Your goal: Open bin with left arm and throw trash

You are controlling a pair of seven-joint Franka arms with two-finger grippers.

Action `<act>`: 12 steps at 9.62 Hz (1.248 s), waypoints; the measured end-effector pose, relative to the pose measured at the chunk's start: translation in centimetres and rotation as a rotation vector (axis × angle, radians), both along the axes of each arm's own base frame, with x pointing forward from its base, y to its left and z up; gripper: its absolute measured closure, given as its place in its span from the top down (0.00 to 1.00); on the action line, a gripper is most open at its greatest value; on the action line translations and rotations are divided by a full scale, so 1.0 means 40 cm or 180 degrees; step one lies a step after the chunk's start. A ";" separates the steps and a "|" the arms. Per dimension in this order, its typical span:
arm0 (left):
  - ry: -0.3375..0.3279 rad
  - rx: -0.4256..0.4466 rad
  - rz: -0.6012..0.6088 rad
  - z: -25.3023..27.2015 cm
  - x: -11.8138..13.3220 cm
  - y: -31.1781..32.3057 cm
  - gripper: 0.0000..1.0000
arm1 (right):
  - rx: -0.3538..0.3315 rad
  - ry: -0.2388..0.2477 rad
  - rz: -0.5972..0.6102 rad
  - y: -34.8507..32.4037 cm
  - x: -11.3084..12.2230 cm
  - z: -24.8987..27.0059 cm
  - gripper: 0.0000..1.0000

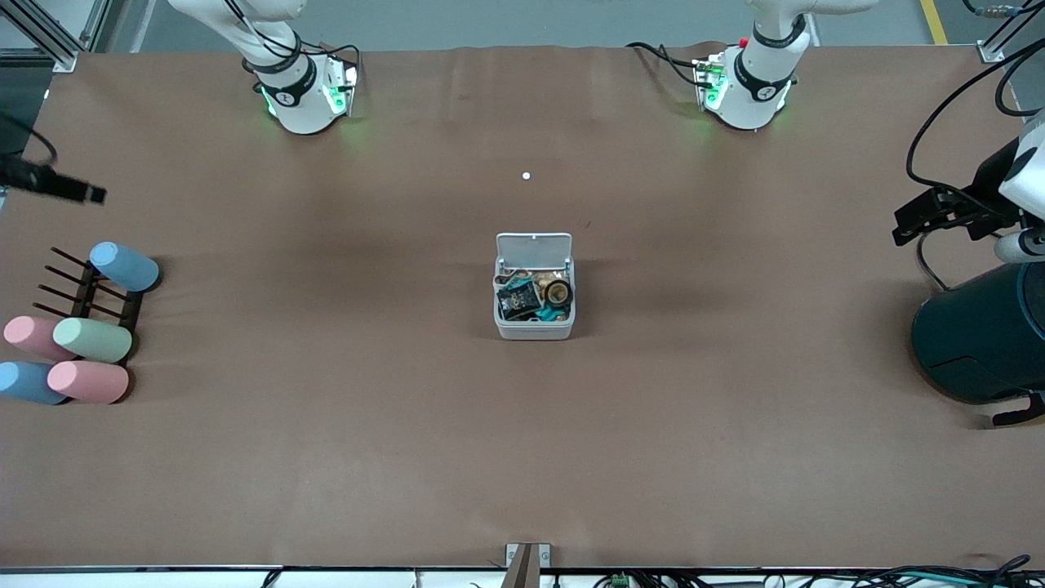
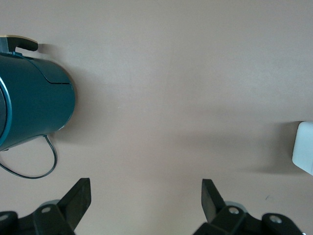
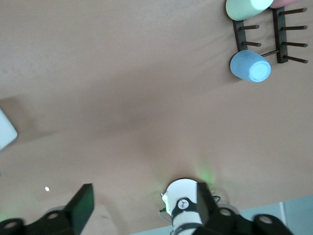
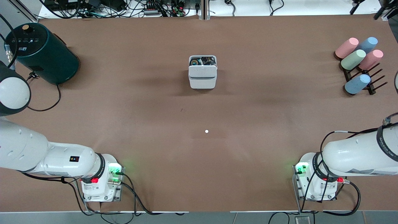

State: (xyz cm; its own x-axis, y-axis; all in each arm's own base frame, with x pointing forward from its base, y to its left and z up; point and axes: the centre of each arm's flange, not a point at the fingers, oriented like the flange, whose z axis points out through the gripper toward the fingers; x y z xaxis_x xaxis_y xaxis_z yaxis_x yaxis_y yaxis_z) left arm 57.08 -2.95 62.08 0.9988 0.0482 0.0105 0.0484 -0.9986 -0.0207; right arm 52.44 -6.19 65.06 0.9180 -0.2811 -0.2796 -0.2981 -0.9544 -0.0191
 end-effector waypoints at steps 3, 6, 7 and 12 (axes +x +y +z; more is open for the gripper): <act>-0.0076 -0.0004 -0.0004 0.025 0.002 0.000 1.00 | -0.0018 -0.0261 0.0223 0.082 -0.015 0.059 1.00; -0.0099 -0.0005 -0.0004 0.033 0.004 -0.001 1.00 | -0.0106 -0.0332 0.0616 0.103 0.008 0.045 1.00; -0.0096 -0.0005 -0.0004 0.032 0.005 -0.001 1.00 | -0.0110 -0.0322 0.0739 0.095 0.011 0.036 1.00; -0.0093 -0.0004 -0.0004 0.031 0.005 -0.001 1.00 | -0.0117 -0.0384 0.0803 0.095 0.025 0.020 1.00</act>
